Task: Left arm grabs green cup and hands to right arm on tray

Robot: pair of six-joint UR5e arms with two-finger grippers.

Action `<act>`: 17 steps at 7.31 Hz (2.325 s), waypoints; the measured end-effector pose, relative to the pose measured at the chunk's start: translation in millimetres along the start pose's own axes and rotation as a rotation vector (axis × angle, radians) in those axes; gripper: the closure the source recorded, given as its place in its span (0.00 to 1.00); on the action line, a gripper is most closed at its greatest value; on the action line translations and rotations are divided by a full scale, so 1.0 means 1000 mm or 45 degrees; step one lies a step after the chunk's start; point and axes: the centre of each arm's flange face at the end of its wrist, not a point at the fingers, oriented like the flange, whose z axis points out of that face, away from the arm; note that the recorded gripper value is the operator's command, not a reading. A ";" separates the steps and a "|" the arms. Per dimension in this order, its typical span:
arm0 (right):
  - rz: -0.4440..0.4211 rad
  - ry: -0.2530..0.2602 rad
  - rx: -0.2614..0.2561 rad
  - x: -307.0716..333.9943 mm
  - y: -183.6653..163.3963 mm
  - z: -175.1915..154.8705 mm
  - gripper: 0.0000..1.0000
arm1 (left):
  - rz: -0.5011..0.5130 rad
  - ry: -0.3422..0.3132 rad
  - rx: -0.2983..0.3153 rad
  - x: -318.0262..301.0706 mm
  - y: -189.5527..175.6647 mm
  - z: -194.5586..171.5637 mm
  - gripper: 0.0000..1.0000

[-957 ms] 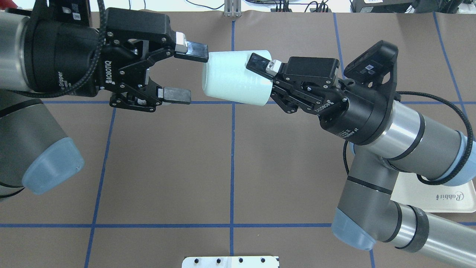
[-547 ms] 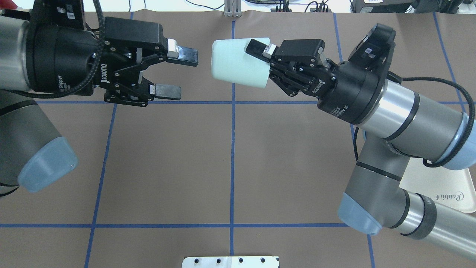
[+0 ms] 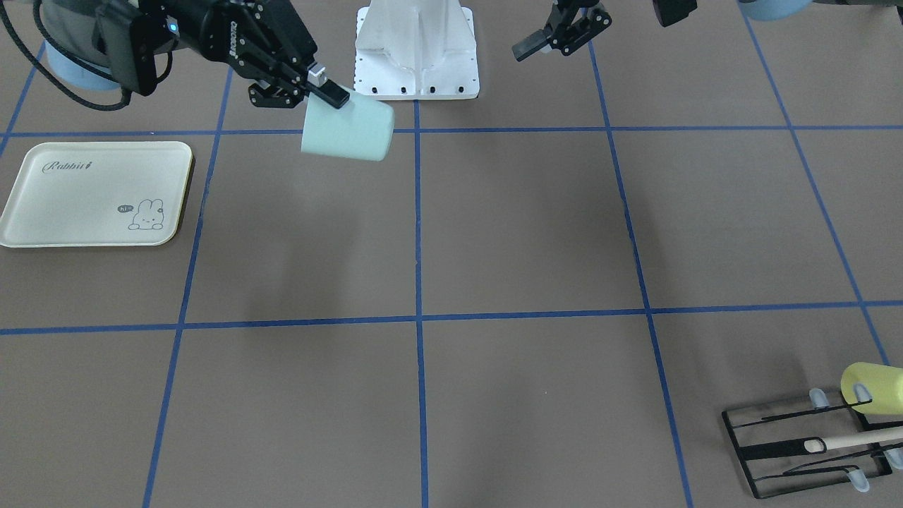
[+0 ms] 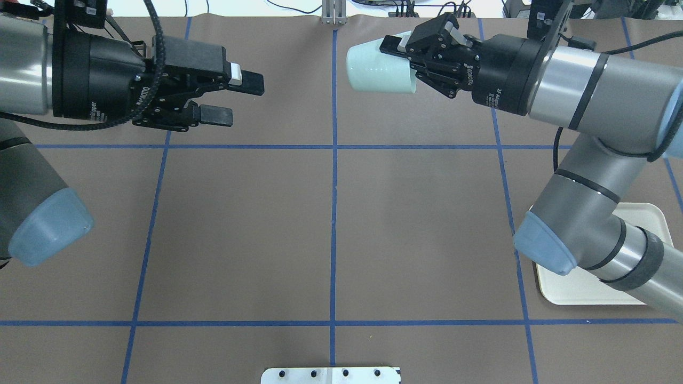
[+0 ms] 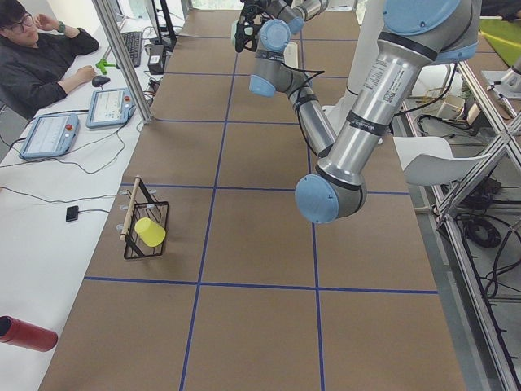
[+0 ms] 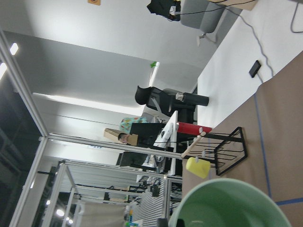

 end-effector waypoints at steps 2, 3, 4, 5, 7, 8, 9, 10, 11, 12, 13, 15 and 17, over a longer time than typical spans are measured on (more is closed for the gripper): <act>-0.099 0.287 -0.008 0.013 -0.039 -0.002 1.00 | 0.125 -0.192 0.018 -0.030 -0.015 0.000 0.00; -0.133 0.416 -0.012 0.019 -0.062 -0.010 1.00 | 0.187 -0.297 0.020 -0.048 -0.025 -0.003 0.00; -0.168 0.539 -0.015 0.028 -0.086 -0.022 1.00 | 0.261 -0.420 0.017 -0.069 -0.038 -0.011 0.00; -0.222 0.666 -0.032 0.042 -0.106 -0.037 1.00 | 0.349 -0.554 0.006 -0.099 -0.051 -0.028 0.00; -0.338 0.911 -0.098 0.067 -0.126 -0.071 1.00 | 0.518 -0.790 -0.054 -0.171 -0.070 -0.080 0.00; -0.406 1.015 -0.151 0.086 -0.130 -0.088 1.00 | 0.591 -0.892 -0.107 -0.208 -0.074 -0.112 0.00; -0.490 1.102 -0.226 0.112 -0.133 -0.107 1.00 | 0.643 -0.981 -0.177 -0.240 -0.074 -0.141 0.00; -0.560 1.164 -0.301 0.139 -0.135 -0.127 1.00 | 0.673 -1.057 -0.251 -0.267 -0.073 -0.167 0.00; -0.602 1.200 -0.371 0.161 -0.137 -0.147 1.00 | 0.664 -1.126 -0.316 -0.295 -0.074 -0.192 0.00; -0.618 1.211 -0.429 0.177 -0.140 -0.171 1.00 | 0.587 -1.195 -0.375 -0.329 -0.074 -0.217 0.00; -0.615 1.207 -0.467 0.185 -0.138 -0.193 1.00 | 0.463 -1.258 -0.422 -0.364 -0.075 -0.239 0.00; -0.584 1.214 -0.506 0.197 -0.125 -0.224 1.00 | 0.295 -1.331 -0.466 -0.416 -0.079 -0.278 0.00; -0.568 1.226 -0.537 0.218 -0.107 -0.244 1.00 | 0.236 -1.337 -0.479 -0.441 -0.075 -0.300 0.00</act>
